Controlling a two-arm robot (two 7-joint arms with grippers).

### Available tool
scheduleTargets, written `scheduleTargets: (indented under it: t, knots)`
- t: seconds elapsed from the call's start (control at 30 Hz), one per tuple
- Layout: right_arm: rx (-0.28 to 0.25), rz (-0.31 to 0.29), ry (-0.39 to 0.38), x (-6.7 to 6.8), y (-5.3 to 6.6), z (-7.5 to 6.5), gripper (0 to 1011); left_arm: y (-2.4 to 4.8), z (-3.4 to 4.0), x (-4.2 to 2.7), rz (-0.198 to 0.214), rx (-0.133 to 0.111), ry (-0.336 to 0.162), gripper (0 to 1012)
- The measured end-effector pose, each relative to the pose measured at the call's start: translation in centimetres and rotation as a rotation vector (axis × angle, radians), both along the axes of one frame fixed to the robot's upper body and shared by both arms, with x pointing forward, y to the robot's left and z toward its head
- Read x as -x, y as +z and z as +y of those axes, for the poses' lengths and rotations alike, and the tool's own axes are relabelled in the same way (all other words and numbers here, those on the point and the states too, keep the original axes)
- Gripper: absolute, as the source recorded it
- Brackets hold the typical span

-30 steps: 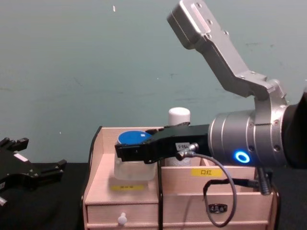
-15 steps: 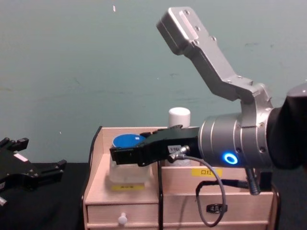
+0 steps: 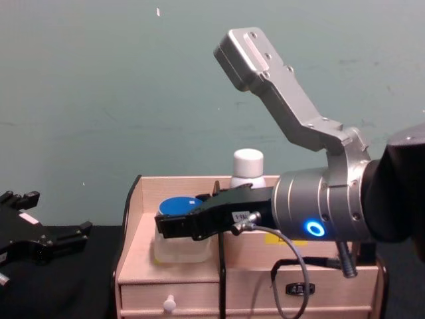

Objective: Pick up the facial cleanser and watermelon frost from the table and place them into the tiered storage box.

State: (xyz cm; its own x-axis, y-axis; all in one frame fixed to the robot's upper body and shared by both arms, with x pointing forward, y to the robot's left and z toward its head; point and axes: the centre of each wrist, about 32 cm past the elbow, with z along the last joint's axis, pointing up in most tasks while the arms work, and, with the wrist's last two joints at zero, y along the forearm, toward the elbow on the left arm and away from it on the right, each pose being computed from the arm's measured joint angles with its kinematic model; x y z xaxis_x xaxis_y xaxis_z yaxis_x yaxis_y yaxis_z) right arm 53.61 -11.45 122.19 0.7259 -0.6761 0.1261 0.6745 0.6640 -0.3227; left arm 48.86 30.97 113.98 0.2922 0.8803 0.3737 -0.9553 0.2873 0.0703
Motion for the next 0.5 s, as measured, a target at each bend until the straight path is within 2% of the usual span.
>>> scheduleTargets:
  t: [0.43, 0.5]
  knots:
    - [0.000, -0.002, -0.001, 0.00, 0.05, -0.03, 730, 0.00, 0.00, 0.00, 0.000, 0.000, 0.000, 1001]
    - [0.000, -0.002, -0.001, 0.00, 0.06, -0.03, 758, 0.00, 0.00, 0.00, 0.000, 0.000, 0.000, 1001]
